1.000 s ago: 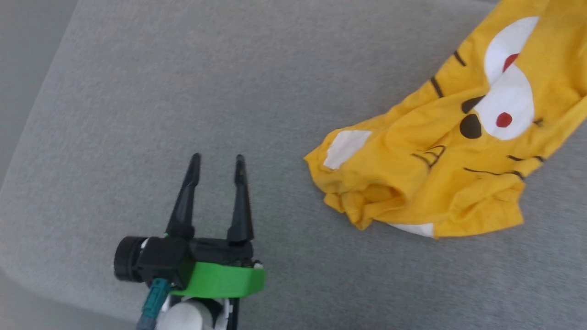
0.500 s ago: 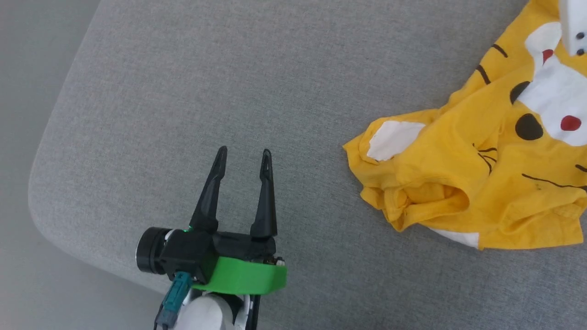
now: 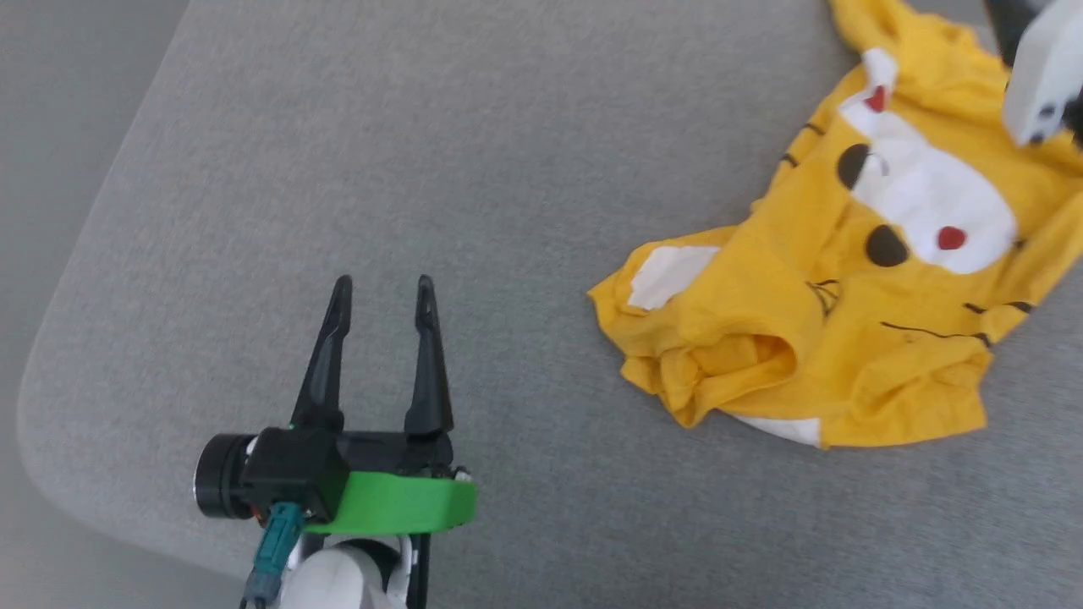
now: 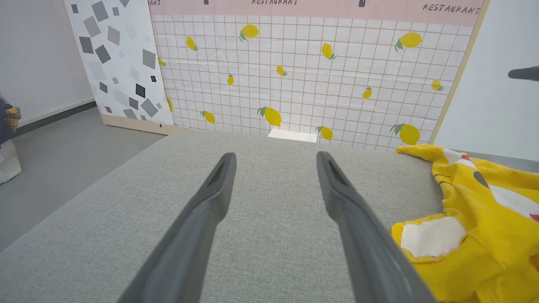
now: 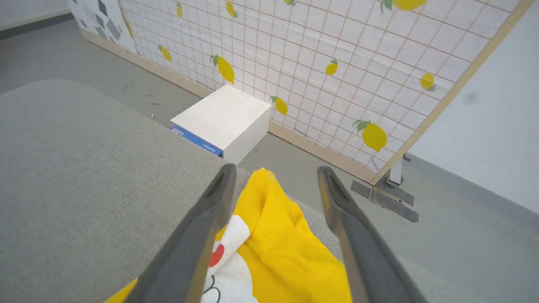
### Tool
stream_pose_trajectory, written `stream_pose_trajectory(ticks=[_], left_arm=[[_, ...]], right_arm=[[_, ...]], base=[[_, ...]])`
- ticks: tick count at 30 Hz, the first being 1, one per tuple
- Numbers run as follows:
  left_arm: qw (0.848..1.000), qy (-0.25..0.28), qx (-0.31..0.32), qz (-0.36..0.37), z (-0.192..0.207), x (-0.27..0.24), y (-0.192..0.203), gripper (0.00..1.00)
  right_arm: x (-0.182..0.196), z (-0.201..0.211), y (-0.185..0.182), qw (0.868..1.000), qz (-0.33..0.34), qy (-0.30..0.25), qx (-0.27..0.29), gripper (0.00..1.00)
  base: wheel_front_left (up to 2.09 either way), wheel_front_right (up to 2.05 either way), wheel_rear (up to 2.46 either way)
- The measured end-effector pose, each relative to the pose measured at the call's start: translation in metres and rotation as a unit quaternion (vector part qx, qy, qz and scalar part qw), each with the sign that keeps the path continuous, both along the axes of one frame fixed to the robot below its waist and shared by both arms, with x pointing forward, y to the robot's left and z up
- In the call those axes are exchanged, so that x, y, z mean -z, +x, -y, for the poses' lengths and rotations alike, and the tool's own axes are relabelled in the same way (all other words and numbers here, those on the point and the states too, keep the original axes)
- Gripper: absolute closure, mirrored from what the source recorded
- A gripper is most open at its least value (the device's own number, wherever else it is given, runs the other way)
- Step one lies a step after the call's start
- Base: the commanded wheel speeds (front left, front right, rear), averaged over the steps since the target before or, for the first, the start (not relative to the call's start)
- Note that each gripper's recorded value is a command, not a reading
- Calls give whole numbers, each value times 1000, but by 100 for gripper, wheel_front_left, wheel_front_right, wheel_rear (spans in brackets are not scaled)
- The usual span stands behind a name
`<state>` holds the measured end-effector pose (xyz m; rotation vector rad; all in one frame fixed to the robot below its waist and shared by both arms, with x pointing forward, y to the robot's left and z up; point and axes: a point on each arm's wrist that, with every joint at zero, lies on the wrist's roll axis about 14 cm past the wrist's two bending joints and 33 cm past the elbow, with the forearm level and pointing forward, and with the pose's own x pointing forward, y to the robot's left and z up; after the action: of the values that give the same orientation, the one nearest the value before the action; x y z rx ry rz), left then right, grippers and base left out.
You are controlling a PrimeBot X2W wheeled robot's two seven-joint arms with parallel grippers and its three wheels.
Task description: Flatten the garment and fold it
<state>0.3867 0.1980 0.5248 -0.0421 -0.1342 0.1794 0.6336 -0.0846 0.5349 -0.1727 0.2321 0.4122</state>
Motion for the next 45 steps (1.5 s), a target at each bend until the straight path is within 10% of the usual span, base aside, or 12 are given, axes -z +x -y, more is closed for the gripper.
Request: stream_pose_trajectory(ticks=[14, 26, 29, 30, 45], left_arm=[[999, -14, 36, 29, 19, -18, -10, 0], [999, -12, 31, 8, 16, -6, -13, 0], [1000, -10, 25, 3, 13, -3, -14, 0], [1000, -10, 24, 1, 12, -2, -14, 0], [998, -11, 43, 35, 19, -20, -9, 0]], right_arm=[[84, 35, -176, 989, -144, 39, 17, 0], [159, 32, -204, 969, -239, -65, -11, 2], [164, 32, -200, 965, -248, -85, -14, 58], [162, 32, -198, 966, -245, -87, -14, 100], [70, 121, -182, 981, -125, -27, 145, 100]], base=[[0, 0, 0], [0, 0, 0], [0, 0, 0], [0, 0, 0], [0, 0, 0]])
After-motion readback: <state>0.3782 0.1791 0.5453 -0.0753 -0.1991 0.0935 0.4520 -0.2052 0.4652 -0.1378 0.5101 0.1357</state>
